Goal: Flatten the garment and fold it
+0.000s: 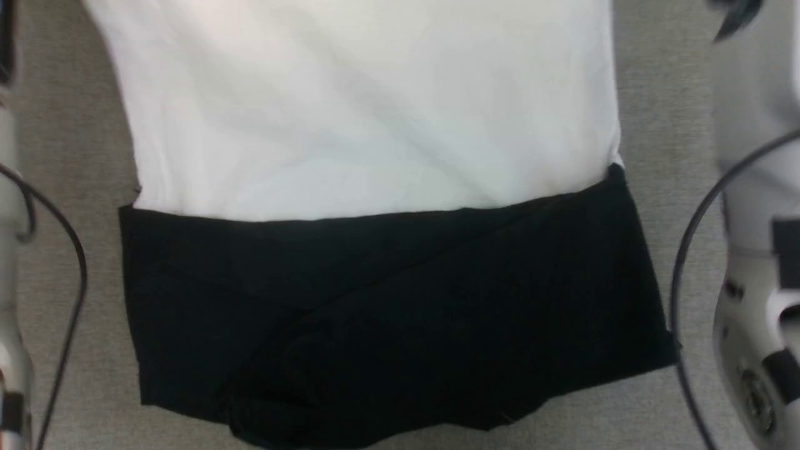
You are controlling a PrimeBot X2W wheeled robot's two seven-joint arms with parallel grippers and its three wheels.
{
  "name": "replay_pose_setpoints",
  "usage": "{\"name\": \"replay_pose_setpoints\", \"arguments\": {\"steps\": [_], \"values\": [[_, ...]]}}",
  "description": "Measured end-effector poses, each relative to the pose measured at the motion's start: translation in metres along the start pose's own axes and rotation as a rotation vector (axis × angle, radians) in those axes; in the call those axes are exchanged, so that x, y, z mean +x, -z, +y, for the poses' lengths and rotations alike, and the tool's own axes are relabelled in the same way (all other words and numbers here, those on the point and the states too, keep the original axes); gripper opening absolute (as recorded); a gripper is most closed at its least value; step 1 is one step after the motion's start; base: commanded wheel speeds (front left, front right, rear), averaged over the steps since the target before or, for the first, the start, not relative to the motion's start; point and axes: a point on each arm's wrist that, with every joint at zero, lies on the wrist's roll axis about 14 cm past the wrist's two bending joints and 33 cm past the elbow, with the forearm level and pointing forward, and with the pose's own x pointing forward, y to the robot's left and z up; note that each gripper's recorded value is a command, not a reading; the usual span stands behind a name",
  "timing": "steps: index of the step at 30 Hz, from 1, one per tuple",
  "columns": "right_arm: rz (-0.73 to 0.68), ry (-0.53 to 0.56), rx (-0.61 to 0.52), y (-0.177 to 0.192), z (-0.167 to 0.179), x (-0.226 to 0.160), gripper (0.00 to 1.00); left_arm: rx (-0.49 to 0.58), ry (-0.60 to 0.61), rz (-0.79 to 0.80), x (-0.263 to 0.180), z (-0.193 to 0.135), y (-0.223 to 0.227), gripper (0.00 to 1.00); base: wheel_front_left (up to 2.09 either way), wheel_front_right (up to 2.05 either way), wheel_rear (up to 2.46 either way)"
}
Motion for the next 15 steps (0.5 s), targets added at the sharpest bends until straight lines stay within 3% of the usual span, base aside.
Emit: {"name": "replay_pose_setpoints", "arguments": {"steps": [5, 15], "values": [[-0.053, -0.049, -0.008, -0.006, 0.018, -0.039, 0.00, -0.047, 0.028, 0.003, -0.043, -0.011, 0.000, 0.00, 0.00, 0.00, 0.00], [-0.092, -0.057, 0.009, -0.005, 0.014, -0.148, 0.00, -0.136, 0.094, -0.003, -0.163, -0.048, -0.022, 0.00, 0.00, 0.00, 0.00]]}}
